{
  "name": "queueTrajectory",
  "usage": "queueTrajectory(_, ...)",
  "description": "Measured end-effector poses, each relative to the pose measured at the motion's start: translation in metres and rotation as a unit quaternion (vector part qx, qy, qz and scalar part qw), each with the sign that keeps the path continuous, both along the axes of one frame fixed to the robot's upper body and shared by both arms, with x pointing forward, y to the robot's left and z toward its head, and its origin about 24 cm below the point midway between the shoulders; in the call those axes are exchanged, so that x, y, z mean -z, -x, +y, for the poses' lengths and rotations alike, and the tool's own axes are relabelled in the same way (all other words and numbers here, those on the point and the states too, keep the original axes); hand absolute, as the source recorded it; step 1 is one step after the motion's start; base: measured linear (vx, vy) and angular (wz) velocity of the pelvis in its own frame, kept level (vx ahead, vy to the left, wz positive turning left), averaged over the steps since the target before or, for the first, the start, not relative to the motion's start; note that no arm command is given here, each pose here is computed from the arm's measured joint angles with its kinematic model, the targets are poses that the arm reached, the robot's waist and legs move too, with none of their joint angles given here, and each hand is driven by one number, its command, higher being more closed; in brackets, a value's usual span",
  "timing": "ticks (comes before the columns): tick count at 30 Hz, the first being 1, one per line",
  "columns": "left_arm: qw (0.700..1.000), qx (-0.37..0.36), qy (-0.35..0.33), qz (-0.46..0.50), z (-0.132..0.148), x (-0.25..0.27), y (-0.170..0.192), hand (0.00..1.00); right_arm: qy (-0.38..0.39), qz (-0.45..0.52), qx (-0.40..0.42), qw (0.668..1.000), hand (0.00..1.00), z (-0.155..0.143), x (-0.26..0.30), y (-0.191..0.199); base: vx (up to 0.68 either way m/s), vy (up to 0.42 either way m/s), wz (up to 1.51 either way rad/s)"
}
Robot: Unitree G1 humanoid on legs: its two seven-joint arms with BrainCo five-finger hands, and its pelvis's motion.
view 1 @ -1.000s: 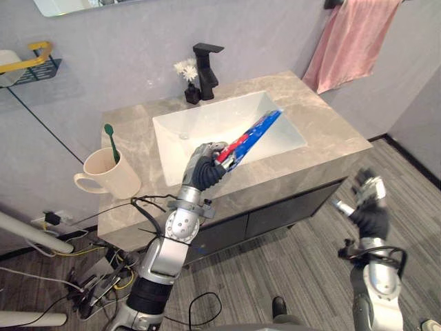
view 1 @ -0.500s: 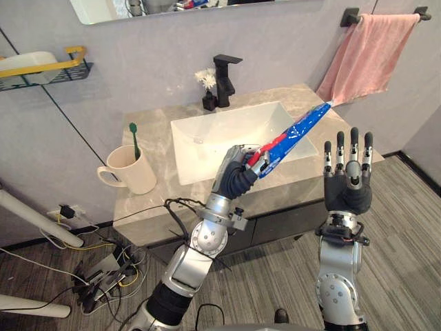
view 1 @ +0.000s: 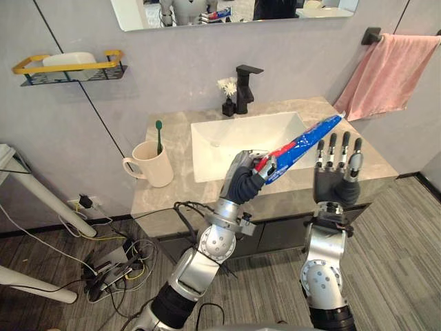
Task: Organize washtable
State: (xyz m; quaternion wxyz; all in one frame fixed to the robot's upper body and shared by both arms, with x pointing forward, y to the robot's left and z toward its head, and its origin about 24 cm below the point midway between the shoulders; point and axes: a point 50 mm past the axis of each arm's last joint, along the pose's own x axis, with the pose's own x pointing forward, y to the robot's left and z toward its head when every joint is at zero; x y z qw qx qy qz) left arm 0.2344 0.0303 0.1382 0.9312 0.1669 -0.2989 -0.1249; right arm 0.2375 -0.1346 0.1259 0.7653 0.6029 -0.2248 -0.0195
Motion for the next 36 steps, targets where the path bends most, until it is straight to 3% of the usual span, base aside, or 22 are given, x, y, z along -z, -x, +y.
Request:
queueTrajectory(11,0.999,0.026,-0.003,0.022,-0.015,0.008,0.005,1.00,-0.025,-0.014,-0.088,0.996,0.00,0.035,-0.008,-0.014,0.00,-0.003,0.02)
queueTrajectory(12,0.999,0.026,-0.004,0.024,-0.016,0.009,0.005,1.00,-0.026,-0.013,-0.091,0.995,1.00,0.036,-0.008,-0.014,-0.01,-0.020,0.14)
queueTrajectory(31,0.999,0.010,0.008,0.037,-0.014,0.013,0.002,1.00,-0.013,-0.025,-0.124,0.992,1.00,0.052,-0.014,-0.016,-0.01,-0.004,0.03)
queueTrajectory(32,0.999,0.011,0.009,0.037,-0.014,0.013,0.002,0.00,-0.010,-0.026,-0.122,0.992,1.00,0.052,-0.015,-0.015,0.00,0.000,0.00)
queueTrajectory(36,0.999,0.007,0.010,0.038,-0.012,0.014,0.002,0.00,0.006,-0.029,-0.117,0.993,1.00,0.053,-0.015,-0.016,0.00,0.000,0.00)
